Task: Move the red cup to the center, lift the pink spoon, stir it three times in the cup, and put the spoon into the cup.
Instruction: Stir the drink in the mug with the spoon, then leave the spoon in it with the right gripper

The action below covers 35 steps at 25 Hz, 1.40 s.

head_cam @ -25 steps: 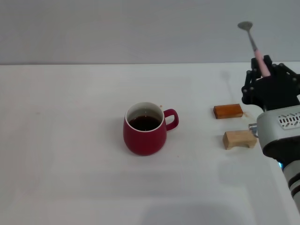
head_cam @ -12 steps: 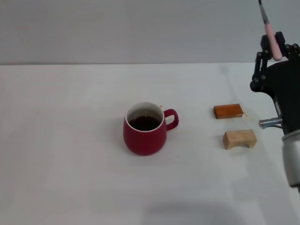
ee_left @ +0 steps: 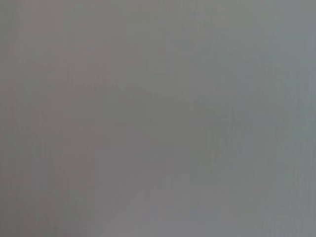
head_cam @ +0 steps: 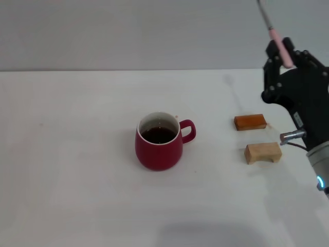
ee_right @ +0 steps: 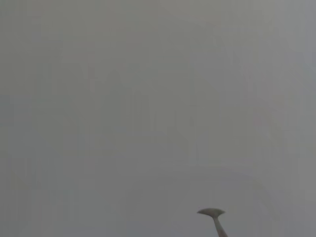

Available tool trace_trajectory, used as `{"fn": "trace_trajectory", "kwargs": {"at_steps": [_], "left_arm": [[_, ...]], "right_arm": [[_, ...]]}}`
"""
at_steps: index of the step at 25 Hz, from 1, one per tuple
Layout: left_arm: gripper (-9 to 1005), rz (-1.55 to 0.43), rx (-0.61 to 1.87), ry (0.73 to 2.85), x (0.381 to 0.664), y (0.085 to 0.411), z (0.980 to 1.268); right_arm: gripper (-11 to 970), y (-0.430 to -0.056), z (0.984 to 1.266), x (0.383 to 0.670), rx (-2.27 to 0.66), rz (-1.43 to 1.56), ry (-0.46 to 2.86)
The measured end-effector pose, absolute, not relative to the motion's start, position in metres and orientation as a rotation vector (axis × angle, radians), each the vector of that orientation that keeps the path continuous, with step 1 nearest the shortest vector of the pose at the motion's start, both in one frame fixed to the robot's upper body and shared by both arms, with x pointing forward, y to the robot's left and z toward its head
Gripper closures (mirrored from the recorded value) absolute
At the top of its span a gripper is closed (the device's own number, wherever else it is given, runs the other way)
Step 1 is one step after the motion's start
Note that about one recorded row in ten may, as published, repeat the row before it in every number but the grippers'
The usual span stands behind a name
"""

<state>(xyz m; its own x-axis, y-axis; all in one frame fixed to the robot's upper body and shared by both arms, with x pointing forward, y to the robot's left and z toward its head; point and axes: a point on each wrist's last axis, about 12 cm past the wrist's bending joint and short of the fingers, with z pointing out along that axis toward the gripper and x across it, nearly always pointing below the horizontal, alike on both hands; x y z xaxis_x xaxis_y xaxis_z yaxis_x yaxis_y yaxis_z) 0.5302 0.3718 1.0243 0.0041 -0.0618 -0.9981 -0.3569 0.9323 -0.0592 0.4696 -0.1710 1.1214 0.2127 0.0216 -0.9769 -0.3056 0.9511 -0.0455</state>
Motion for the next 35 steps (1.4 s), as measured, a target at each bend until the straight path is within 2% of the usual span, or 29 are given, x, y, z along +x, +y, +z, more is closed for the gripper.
{"fn": "trace_trajectory", "kwargs": {"at_steps": [16, 26, 29, 35], "left_arm": [[150, 0.24, -0.335, 1.56, 0.531, 0.372, 1.024], [150, 0.237, -0.335, 1.557, 0.531, 0.371, 1.025], [151, 0.232, -0.335, 1.555, 0.532, 0.37, 1.025], [151, 0.225, -0.337, 1.553, 0.532, 0.369, 1.025]], "right_arm": [[798, -0.16, 1.168, 0.485, -0.557, 0.338, 1.653], [798, -0.162, 1.212, 0.488, -0.75, 0.313, 1.743], [798, -0.165, 1.228, 0.498, -0.823, 0.375, 1.815], [798, -0.169, 1.239, 0.509, -0.855, 0.397, 1.855]]}}
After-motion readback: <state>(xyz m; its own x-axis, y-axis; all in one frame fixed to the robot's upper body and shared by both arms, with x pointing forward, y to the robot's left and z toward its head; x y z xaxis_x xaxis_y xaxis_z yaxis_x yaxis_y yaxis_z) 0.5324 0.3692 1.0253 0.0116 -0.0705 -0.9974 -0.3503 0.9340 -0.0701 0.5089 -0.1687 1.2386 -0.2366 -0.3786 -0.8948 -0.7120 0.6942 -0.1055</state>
